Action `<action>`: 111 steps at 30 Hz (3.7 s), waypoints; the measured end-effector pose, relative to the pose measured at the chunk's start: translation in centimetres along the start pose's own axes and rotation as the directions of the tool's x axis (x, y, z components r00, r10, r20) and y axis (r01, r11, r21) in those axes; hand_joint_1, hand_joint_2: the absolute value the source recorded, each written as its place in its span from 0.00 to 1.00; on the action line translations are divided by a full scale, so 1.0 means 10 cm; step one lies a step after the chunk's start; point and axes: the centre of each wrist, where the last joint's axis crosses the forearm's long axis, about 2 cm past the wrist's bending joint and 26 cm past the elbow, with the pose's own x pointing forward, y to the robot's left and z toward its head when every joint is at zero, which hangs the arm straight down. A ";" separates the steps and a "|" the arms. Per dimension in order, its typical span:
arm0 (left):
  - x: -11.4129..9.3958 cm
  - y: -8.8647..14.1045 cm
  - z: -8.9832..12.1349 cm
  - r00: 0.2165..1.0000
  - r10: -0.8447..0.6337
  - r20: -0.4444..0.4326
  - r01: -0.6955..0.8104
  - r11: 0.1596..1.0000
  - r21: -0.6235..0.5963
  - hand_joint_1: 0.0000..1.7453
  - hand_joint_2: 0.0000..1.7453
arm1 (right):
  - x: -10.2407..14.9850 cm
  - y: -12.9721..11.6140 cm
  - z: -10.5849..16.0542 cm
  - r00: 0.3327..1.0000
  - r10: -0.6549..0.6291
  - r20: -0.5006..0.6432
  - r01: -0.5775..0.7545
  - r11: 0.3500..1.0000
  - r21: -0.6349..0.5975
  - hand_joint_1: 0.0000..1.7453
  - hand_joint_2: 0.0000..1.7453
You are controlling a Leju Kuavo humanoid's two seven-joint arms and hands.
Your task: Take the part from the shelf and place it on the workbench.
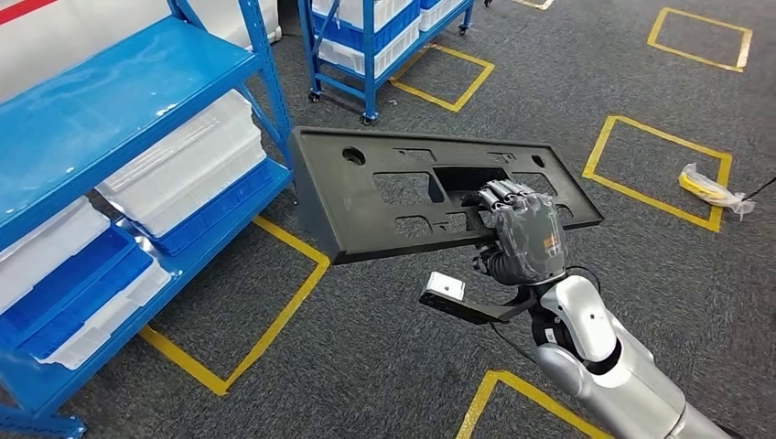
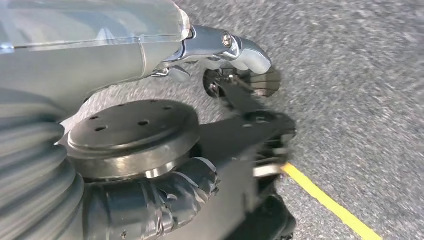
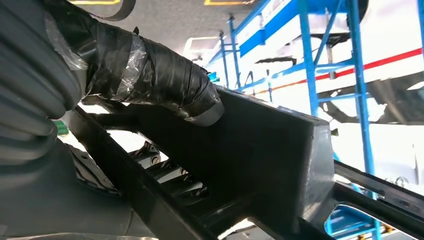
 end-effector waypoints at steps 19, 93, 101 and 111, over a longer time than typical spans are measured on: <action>0.03 -0.02 -0.01 1.000 0.019 0.003 -0.019 1.000 0.004 0.00 1.00 | -0.04 0.00 -0.06 1.000 0.017 -0.008 -0.017 1.000 0.000 1.00 1.00; -0.05 -0.06 0.01 0.997 0.056 -0.044 -0.056 0.998 -0.006 0.00 1.00 | -0.49 -0.15 -0.02 0.976 0.210 -0.061 -0.210 0.978 0.012 1.00 1.00; -0.05 -0.07 0.01 0.998 0.057 -0.041 -0.057 0.998 -0.010 0.00 1.00 | -0.51 -0.16 -0.03 0.974 0.218 -0.065 -0.218 0.976 0.011 1.00 1.00; -0.02 -0.07 0.01 0.998 0.057 -0.031 -0.057 0.998 -0.008 0.00 1.00 | -0.51 -0.15 -0.03 0.974 0.218 -0.068 -0.218 0.976 0.013 1.00 1.00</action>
